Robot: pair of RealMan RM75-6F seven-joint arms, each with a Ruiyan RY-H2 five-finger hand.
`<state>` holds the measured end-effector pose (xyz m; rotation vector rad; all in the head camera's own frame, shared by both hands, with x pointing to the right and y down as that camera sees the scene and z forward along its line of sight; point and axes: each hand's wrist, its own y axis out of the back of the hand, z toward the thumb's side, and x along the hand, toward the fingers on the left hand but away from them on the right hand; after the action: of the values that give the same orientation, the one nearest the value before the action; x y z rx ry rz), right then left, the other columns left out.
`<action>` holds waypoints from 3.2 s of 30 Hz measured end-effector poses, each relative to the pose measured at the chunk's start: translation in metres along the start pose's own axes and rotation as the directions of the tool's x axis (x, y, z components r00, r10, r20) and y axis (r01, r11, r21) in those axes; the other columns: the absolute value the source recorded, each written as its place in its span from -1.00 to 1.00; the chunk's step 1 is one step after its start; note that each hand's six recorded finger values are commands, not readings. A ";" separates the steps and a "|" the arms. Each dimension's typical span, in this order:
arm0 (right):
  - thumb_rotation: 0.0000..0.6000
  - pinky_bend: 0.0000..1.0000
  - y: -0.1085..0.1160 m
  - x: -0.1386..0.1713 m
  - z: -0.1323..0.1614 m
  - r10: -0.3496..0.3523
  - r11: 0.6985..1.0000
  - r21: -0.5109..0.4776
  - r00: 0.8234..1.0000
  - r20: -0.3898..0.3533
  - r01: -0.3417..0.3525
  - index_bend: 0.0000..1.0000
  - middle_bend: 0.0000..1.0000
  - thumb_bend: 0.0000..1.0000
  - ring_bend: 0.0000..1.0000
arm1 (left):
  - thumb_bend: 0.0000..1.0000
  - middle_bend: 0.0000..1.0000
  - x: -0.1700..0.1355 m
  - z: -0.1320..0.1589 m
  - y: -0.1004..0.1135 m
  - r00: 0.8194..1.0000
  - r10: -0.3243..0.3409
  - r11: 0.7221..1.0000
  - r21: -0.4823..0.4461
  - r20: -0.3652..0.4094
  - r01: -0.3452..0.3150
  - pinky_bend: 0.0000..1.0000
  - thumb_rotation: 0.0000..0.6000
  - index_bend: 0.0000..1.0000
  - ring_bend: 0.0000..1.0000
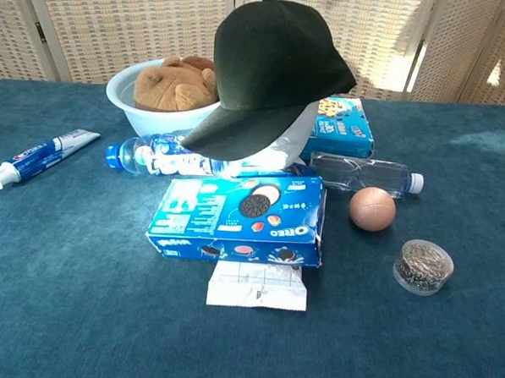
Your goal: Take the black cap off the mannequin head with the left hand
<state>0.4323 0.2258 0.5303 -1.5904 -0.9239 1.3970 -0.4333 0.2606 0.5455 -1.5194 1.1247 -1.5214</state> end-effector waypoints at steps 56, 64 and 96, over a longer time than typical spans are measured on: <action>1.00 -0.41 0.014 0.010 -0.004 -0.028 0.999 0.017 0.999 0.022 0.028 -0.35 -0.44 -0.43 -0.62 | -0.84 0.98 0.091 0.160 -0.080 0.882 -0.080 0.983 -0.112 0.465 0.148 1.00 1.00 -0.56 1.00; 1.00 -0.41 0.012 0.010 -0.007 -0.021 1.000 0.016 0.999 0.029 0.021 -0.35 -0.44 -0.43 -0.62 | -0.84 0.98 0.109 0.186 -0.090 0.902 -0.040 0.977 -0.171 0.430 0.125 1.00 1.00 -0.41 1.00; 1.00 -0.41 0.012 0.013 -0.012 -0.014 1.000 0.019 0.999 0.045 0.014 -0.35 -0.44 -0.43 -0.62 | -0.83 0.98 0.151 0.249 -0.109 0.940 -0.035 0.925 -0.345 0.339 0.159 1.00 1.00 -0.36 1.00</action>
<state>0.4464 0.2313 0.5147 -1.5413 -0.9442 1.4332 -0.1851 0.1377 0.6881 -2.0245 1.1913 -1.0971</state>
